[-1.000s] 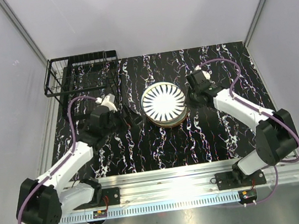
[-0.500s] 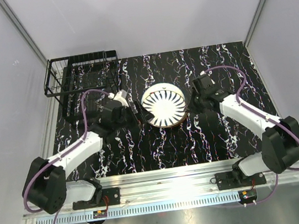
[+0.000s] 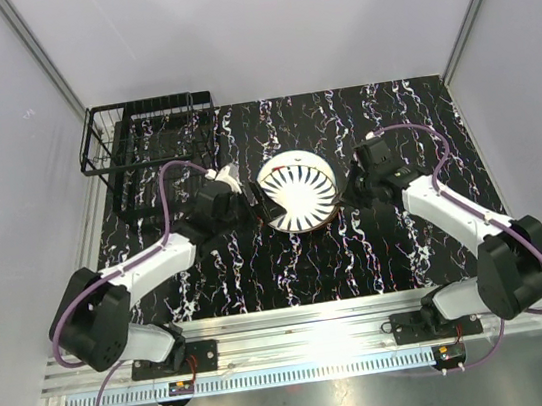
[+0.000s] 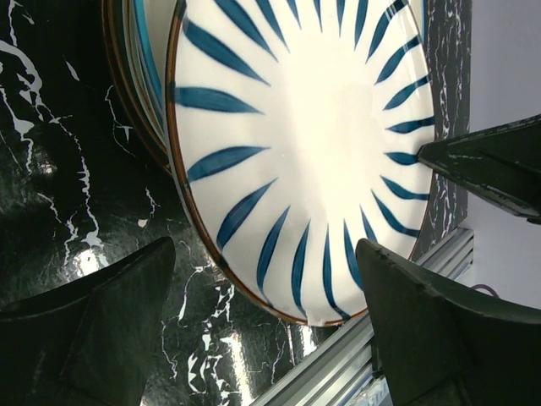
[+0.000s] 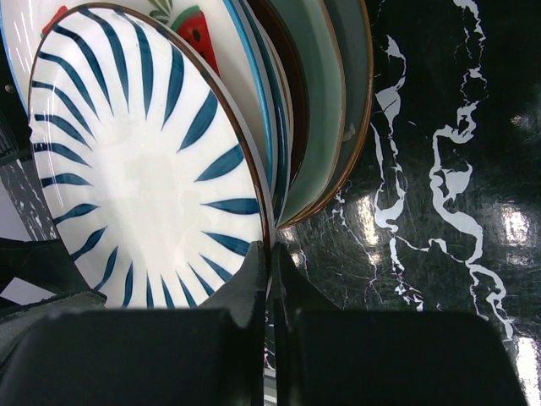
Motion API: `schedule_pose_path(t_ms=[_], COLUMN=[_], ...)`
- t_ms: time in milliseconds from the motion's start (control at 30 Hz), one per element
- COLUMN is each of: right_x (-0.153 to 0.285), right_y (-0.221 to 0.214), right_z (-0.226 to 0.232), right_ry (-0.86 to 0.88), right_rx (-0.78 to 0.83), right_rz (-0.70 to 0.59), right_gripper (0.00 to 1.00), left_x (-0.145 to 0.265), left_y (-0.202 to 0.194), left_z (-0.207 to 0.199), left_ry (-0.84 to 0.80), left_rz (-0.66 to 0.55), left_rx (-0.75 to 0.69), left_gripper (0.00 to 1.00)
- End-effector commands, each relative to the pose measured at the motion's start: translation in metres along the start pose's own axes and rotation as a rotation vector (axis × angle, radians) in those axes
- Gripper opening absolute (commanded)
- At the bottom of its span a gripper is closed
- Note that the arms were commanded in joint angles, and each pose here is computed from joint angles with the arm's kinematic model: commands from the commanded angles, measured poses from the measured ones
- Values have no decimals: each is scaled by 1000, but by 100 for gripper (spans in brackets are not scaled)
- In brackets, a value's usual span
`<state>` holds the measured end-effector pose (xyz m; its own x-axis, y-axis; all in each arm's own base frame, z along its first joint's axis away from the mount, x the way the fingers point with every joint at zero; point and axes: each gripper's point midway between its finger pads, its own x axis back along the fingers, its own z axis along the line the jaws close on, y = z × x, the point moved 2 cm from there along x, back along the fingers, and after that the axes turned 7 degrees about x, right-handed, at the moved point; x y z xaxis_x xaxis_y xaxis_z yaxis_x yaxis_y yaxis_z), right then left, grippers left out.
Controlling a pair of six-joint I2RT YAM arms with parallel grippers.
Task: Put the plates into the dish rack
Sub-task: Grab a plate with the left arm
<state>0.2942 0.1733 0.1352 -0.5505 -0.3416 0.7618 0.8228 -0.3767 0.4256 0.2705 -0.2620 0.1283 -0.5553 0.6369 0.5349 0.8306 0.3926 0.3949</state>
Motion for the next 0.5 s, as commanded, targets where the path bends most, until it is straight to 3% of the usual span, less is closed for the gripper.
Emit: schedule_pose_path(t_ms=[0,167,333,467], right_x=[15,15,17,17], right_y=[8,5,4,2], right_z=[28,32,32,30], right_ry=[149,178,188,182], right_rx=[8,3,1,3], right_rz=[-31,-17,-16,-19], right_gripper=[0,0,0,0], left_x=[-3,-8,-8,-3], left_y=[22,22,18,16], left_z=[-29,-35,-37,-35], left_ry=[-93,-126,-142,-138], left_rz=[-77,-68,-54,-65], left_rx=[-6,14,21,21], left_gripper=[89,81,64,61])
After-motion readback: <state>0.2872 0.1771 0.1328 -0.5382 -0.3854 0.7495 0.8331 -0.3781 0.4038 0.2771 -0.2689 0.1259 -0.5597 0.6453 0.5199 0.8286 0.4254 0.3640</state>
